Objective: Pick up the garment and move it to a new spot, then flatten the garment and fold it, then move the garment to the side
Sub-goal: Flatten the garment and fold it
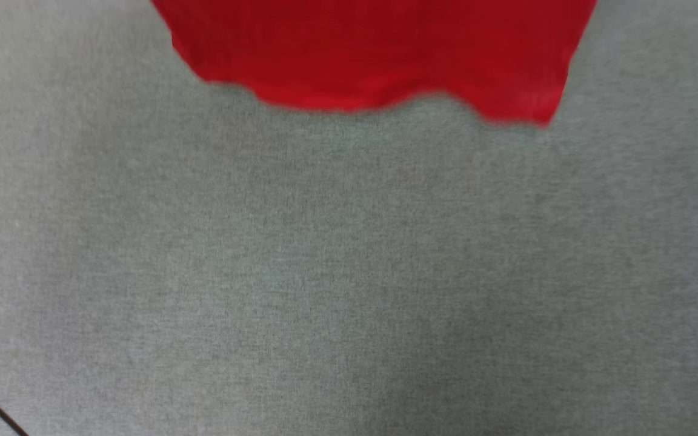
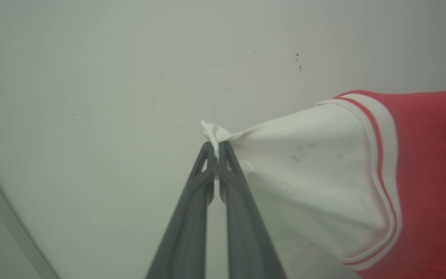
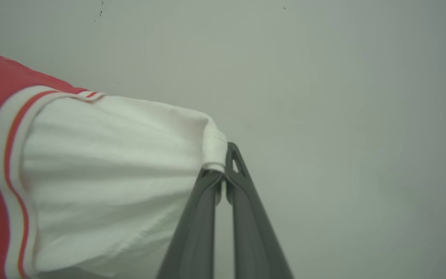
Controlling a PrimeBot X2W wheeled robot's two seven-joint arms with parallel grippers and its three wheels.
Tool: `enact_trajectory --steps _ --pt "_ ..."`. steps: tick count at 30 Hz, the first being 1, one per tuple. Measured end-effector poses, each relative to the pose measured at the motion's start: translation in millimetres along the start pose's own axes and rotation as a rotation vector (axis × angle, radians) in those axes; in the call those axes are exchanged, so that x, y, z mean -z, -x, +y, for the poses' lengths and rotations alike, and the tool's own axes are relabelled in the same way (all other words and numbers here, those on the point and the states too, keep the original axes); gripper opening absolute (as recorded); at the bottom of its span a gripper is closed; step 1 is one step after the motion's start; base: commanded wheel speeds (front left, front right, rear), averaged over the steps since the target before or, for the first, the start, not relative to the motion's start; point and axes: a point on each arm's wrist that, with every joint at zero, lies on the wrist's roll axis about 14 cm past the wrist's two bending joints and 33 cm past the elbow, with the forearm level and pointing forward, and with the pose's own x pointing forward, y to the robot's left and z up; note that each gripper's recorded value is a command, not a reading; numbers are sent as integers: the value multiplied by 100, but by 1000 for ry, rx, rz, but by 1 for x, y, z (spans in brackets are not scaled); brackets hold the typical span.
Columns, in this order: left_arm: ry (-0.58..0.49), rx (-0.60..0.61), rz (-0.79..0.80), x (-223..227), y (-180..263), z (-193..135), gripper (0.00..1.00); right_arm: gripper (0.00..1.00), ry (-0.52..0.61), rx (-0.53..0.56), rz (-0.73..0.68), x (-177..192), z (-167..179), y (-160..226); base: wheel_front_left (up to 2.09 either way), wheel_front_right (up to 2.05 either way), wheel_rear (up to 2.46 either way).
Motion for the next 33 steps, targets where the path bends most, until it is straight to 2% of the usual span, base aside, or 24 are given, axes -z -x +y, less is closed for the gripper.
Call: enact_trajectory --steps 9,14,18,22,25,33 --pt "30 -62 -66 47 -60 2 0 0 19 30 -4 51 11 -64 0 0 0" --pt "51 -59 -29 91 -75 -10 0 0 19 29 19 87 25 -83 0 0 0" --pt "64 -44 7 122 -74 -21 0 0 -22 0 50 115 47 -89 0 0 0" --pt "84 -11 11 142 -67 -40 0 0 -52 -20 99 146 61 -82 0 0 0" --pt "98 39 74 170 -50 -64 0 0 -70 -48 156 173 76 -66 0 0 0" --pt "198 71 261 226 25 -94 0 0 -95 -162 271 213 122 -1 0 0 0"
